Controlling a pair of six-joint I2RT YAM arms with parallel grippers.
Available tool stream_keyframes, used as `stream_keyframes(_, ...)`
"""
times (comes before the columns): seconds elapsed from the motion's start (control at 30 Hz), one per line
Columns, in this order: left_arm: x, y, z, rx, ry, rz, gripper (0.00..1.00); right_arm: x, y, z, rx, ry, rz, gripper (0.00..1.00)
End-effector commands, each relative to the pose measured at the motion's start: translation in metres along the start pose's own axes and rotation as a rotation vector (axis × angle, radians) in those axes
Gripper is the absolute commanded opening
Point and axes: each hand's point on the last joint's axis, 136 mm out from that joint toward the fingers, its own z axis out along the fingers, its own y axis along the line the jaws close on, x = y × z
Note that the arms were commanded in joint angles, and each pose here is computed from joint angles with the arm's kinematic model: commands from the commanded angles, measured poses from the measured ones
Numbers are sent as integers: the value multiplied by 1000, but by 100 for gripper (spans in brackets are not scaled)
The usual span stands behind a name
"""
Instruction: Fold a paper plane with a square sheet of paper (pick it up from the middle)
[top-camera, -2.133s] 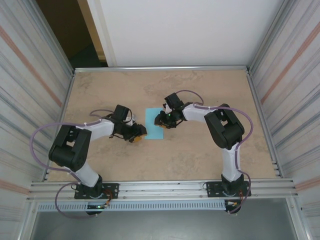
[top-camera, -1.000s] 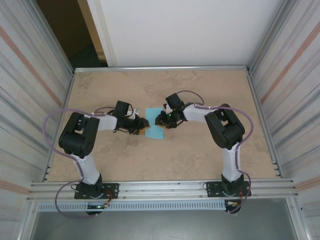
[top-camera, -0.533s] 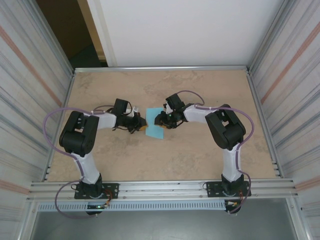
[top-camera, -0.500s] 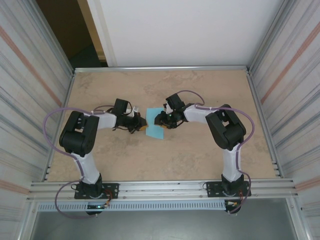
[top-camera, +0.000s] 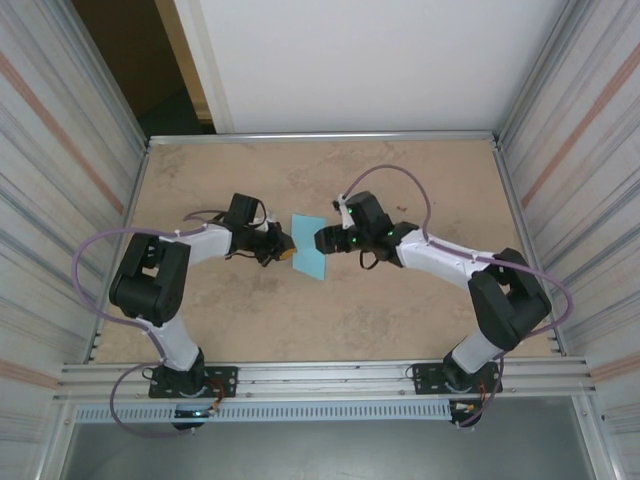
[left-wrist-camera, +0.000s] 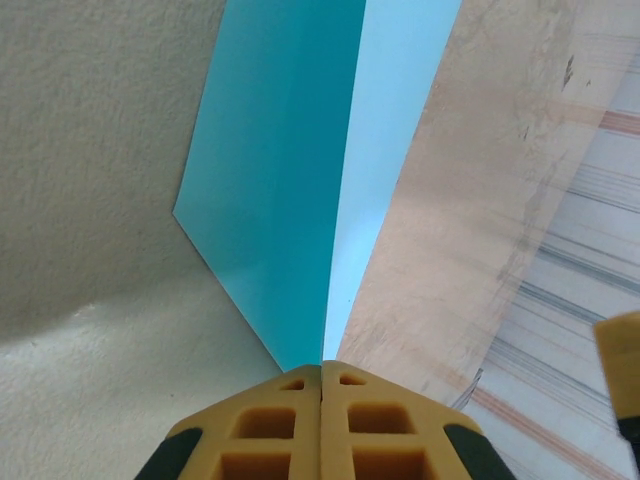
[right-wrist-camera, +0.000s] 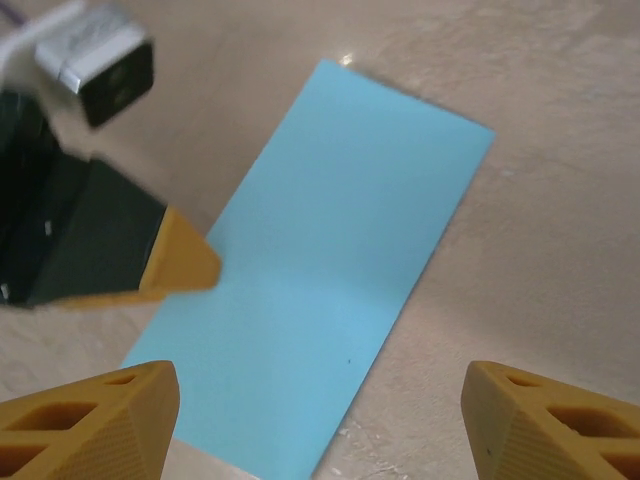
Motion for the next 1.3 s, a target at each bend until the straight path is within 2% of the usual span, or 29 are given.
stream_keyframes(0.0,-1,-10,-8,-6,-21,-53,0,8,15,4,30,-50,-273,73)
stream_keyframes(0.13,-1,-7,-7,-19,-17,-71,0,32,47,19,-23,-42,-456,72)
stream_keyframes(0.17,-1,-7,-6,-21,-19,-73,0,40,55,23,-46,-36,-504,68)
stream_keyframes(0.27,0,-6,-5,-23,-15,-78,0,56,76,33,-62,-76,-627,68)
stream_keyframes(0.5,1,-5,-7,-26,-12,-78,0,63,64,58,58,-76,-657,69)
stream_keyframes(0.63,2,-4,-6,-30,-10,-83,0,56,54,60,126,-105,-656,65)
stream_keyframes(1.03,1,3,-1,-47,-7,-91,0,47,57,42,114,-180,-669,37)
stream_keyframes(1.27,3,6,0,-51,2,-93,0,41,65,39,63,-200,-632,34)
